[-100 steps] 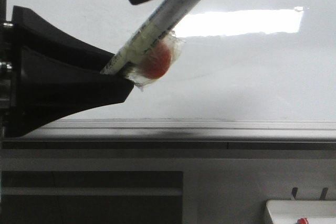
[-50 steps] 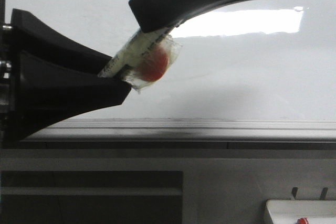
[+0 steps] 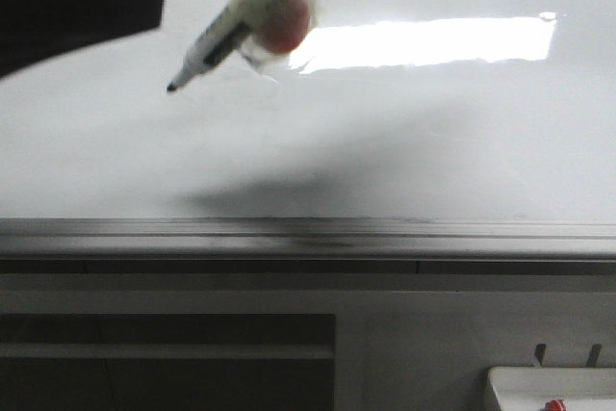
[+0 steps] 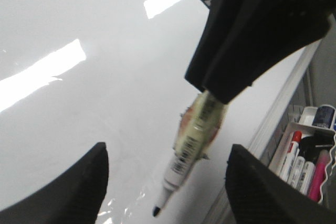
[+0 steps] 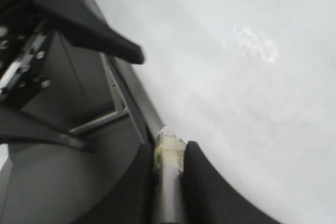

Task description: Write number 2 on whiteboard

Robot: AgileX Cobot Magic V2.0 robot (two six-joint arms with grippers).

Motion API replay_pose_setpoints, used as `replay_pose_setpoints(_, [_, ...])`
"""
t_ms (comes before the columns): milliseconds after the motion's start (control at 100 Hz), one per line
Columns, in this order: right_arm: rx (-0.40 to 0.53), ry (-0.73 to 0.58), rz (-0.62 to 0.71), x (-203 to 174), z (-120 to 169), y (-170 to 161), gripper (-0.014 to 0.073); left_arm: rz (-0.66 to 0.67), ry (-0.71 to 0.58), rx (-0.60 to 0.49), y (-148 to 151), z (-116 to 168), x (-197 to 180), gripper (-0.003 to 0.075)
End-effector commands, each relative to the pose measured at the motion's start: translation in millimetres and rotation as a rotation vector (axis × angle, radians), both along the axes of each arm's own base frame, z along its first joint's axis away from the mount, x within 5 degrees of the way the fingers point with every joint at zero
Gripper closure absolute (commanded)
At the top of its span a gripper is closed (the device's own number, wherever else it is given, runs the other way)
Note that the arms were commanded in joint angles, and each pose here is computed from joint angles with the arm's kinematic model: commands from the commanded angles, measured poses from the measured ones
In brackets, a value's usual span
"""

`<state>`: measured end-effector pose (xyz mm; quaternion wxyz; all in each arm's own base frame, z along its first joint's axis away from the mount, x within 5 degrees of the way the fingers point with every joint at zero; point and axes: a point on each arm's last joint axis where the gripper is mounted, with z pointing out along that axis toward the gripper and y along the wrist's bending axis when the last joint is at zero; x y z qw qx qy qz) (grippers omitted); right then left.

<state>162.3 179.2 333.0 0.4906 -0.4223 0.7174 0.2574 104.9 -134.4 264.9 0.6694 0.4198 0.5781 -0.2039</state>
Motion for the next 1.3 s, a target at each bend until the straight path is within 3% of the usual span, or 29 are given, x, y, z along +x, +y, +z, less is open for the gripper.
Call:
replay_pose_setpoints(0, [0.088, -0.123, -0.097, 8.7, 28.2, -5.3, 0.0669, 0.038, -0.016, -0.151, 9.9, 24.5, -2.8, 0.0347])
replay_pose_setpoints(80, [0.075, -0.184, -0.123, 12.1, 31.2, -7.3, 0.0669, 0.084, 0.035, -0.187, 17.9, 26.3, -2.0, 0.0516])
replay_pose_setpoints(160, [0.072, -0.193, -0.129, 13.1, 31.2, -7.3, 0.0669, 0.112, 0.046, -0.185, 21.5, 25.7, 0.4, 0.0741])
replay_pose_setpoints(1010, [0.003, -0.193, -0.189, 56.1, 10.9, 22.3, 0.0667, 0.140, 0.033, -0.199, 24.4, 27.1, 3.7, 0.0741])
replay_pose_setpoints(1290, [0.003, -0.214, -0.263, 67.5, 16.0, 3.3, 0.0667, 0.141, 0.034, -0.200, 24.4, 27.1, 3.7, 0.0741])
